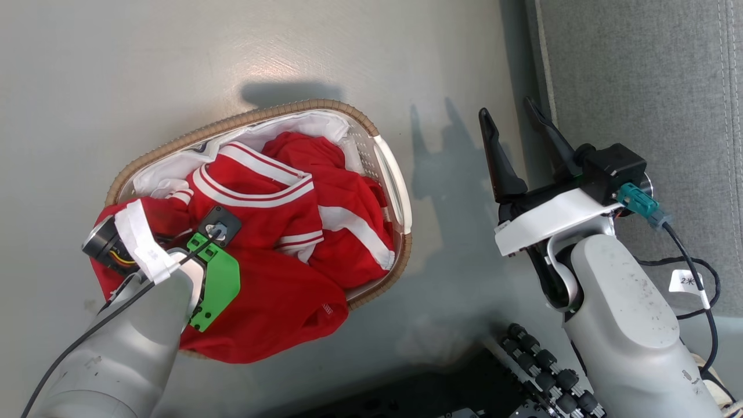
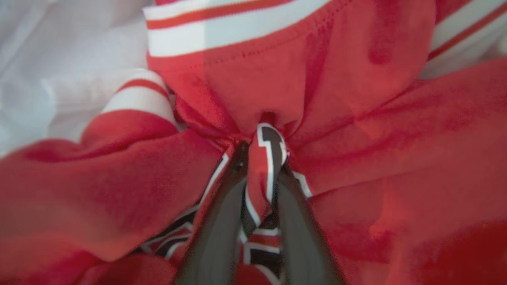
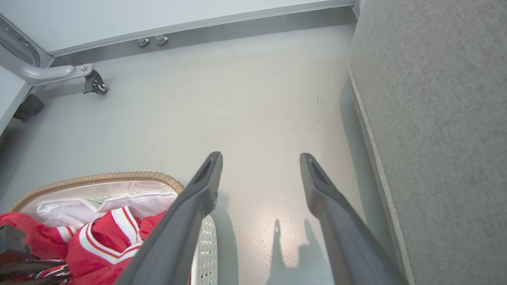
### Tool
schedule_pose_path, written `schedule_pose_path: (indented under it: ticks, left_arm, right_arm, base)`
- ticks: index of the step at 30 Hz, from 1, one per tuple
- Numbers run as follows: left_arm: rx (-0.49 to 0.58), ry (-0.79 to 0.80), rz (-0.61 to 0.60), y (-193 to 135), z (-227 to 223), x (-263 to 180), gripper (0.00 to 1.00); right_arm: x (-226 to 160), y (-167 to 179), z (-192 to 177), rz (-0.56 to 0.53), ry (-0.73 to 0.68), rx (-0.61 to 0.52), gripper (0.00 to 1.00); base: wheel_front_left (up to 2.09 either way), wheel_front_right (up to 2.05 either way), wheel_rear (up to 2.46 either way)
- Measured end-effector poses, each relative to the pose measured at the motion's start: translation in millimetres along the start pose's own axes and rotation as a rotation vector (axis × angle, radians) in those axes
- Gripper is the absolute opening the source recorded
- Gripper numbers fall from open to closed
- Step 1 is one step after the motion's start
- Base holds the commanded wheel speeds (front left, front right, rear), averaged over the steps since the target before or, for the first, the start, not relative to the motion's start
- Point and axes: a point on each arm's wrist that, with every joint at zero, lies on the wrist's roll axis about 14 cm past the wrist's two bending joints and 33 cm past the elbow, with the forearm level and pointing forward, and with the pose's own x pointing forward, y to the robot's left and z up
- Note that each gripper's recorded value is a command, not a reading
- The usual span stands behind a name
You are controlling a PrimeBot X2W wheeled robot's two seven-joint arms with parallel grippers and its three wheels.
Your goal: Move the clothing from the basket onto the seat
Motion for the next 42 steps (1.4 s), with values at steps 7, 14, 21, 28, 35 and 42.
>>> schedule_pose_path:
  ticks: [7, 14, 21, 28, 35, 42]
  left_arm:
    - [-0.047, -0.050, -0.011, -4.4, 11.6, -4.8, 0.00]
    - [-0.106, -0.248, -0.002, -12.0, 60.2, -25.3, 0.00]
    - [-0.178, -0.406, 0.025, -17.4, 93.1, -61.1, 0.00]
    - [-0.260, -0.591, 0.058, -21.5, 132.6, -110.4, 0.00]
    - [-0.310, -0.814, 0.090, -28.5, 170.0, -174.3, 0.00]
    - [-0.355, -1.026, 0.155, -25.4, 191.7, -244.5, 0.00]
  right_arm:
    - [-1.5, -0.1, 10.4, -0.005, -0.025, 0.018, 1.00]
    - [-10.4, 3.6, 29.5, -0.001, -0.060, 0.011, 1.00]
    - [-28.8, 11.5, 49.2, 0.006, -0.095, 0.004, 1.00]
    - [-54.6, 18.9, 62.8, 0.007, -0.121, -0.001, 1.00]
    - [-79.7, 31.6, 71.7, 0.025, -0.144, -0.002, 1.00]
    - [-102.0, 48.2, 86.9, 0.060, -0.192, -0.008, 1.00]
  base:
    - [0.00, 0.00, 0.00]
    - [0.00, 0.00, 0.00]
    - [0.00, 0.00, 0.00]
    - [0.00, 0.00, 0.00]
    - [0.00, 0.00, 0.00]
    - [0.00, 0.00, 0.00]
